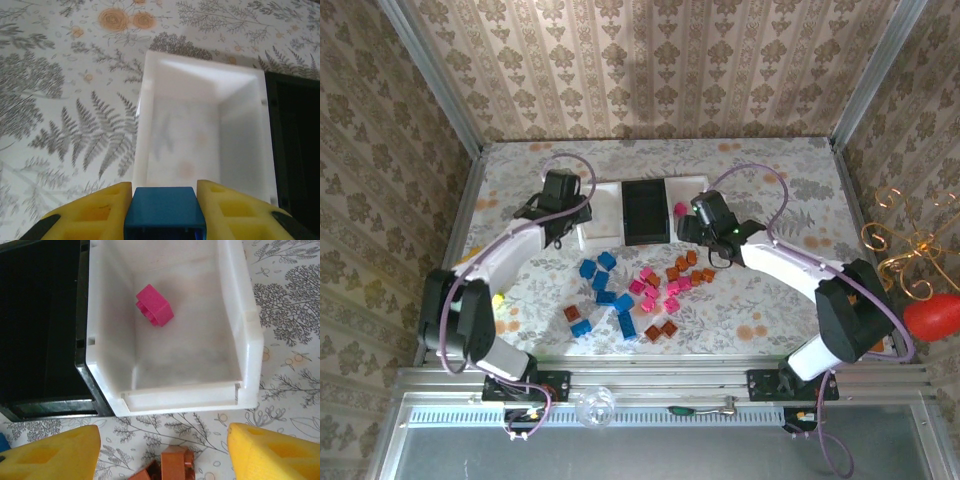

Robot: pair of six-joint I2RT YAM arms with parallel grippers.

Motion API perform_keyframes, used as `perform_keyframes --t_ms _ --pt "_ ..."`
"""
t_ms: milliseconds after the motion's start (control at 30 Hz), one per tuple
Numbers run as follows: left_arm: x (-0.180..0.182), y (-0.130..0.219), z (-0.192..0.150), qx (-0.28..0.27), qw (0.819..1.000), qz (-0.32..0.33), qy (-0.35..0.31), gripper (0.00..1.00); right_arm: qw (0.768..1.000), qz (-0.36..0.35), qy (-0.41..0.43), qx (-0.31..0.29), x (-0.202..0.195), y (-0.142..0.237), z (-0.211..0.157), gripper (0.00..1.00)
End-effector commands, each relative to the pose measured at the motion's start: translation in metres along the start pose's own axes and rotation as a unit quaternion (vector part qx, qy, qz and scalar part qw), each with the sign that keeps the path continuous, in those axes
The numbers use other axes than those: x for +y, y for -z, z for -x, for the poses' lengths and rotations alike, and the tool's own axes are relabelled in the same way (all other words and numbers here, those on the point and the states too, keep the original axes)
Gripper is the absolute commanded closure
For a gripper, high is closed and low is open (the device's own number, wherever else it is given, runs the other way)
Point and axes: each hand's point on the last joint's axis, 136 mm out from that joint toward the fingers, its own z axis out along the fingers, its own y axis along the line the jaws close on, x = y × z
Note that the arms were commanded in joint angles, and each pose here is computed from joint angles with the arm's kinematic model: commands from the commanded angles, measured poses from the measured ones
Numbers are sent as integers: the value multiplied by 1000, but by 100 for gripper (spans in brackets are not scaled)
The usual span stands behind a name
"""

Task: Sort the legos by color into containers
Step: Place the lego in the container.

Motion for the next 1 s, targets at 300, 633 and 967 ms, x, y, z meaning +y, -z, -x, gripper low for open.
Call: perform_keyframes --t_ms 300,633,967 --pt "-29 -62 18 39 999 -35 -6 64 997 36 3 64 -8 23 -62 30" --pt "-49 -29 22 19 996 -88 -2 26 960 148 182 153 50 60 -151 27" --pt "-65 59 -24 -10 987 -161 -14 7 906 123 330 235 40 82 -236 28"
